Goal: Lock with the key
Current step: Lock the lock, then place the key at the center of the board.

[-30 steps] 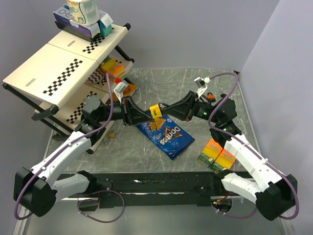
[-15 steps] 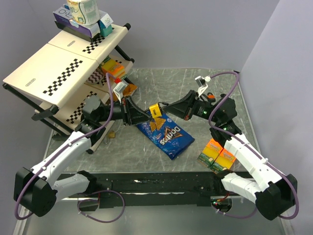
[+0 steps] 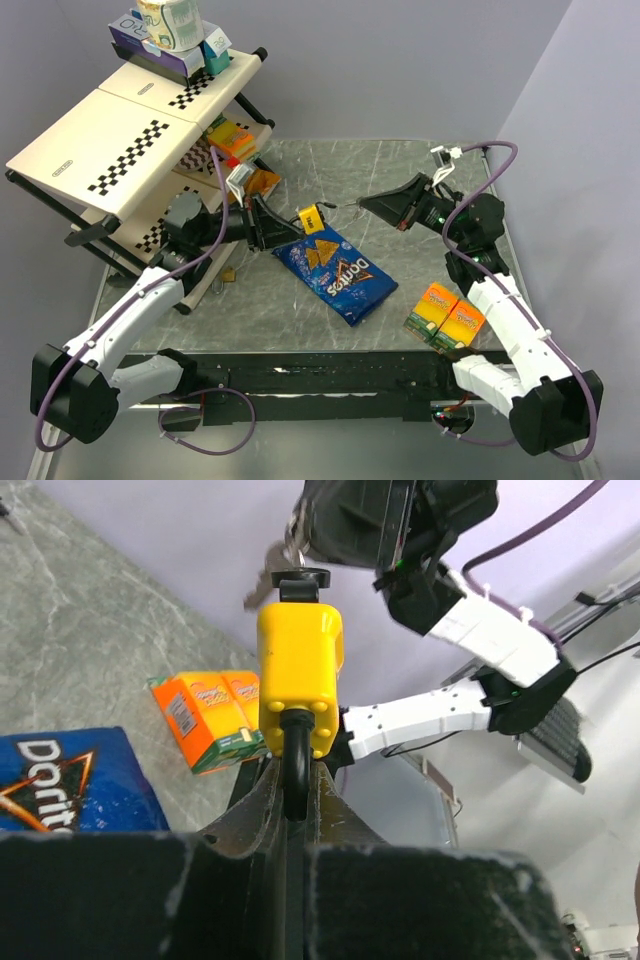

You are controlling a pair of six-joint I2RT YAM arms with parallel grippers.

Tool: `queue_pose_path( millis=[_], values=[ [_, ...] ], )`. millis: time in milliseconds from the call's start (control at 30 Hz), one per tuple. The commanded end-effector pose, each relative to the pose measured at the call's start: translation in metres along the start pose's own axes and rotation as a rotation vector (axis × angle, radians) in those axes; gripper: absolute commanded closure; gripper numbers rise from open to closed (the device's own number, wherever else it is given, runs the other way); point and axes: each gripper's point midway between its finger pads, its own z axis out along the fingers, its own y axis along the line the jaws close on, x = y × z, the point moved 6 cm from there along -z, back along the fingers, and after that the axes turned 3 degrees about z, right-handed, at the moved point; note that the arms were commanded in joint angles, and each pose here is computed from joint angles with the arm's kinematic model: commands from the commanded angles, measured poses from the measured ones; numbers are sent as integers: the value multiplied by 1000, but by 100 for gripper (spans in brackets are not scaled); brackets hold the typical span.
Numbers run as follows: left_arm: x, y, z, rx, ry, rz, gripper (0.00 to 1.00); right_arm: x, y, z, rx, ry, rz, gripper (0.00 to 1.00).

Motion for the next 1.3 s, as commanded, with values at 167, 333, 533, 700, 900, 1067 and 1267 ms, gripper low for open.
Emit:
queue_pose_path(
  millis=[167, 333, 533, 700, 900, 1067, 1267],
  values=[
    [9, 15, -5, -72, 140, 161, 99, -29, -66, -13, 249, 143, -296, 100],
    [24, 30, -10, -123, 248, 206, 99, -27, -151, -28, 564, 312, -331, 100],
    [28, 33, -12, -130, 260, 230, 99, -36, -232, -45, 806, 442, -275, 100],
    [30, 38, -10, -130, 267, 218, 99, -31, -289, -49, 863, 538, -136, 100],
    [31, 42, -9, -137, 269, 206, 99, -32, -338, -50, 879, 546, -26, 100],
    [35, 41, -13, -147, 271, 210, 99, -38, -359, -49, 912, 539, -56, 100],
    [39, 45, -14, -160, 266, 201, 99, -36, -390, -47, 926, 543, -19, 100]
  ],
)
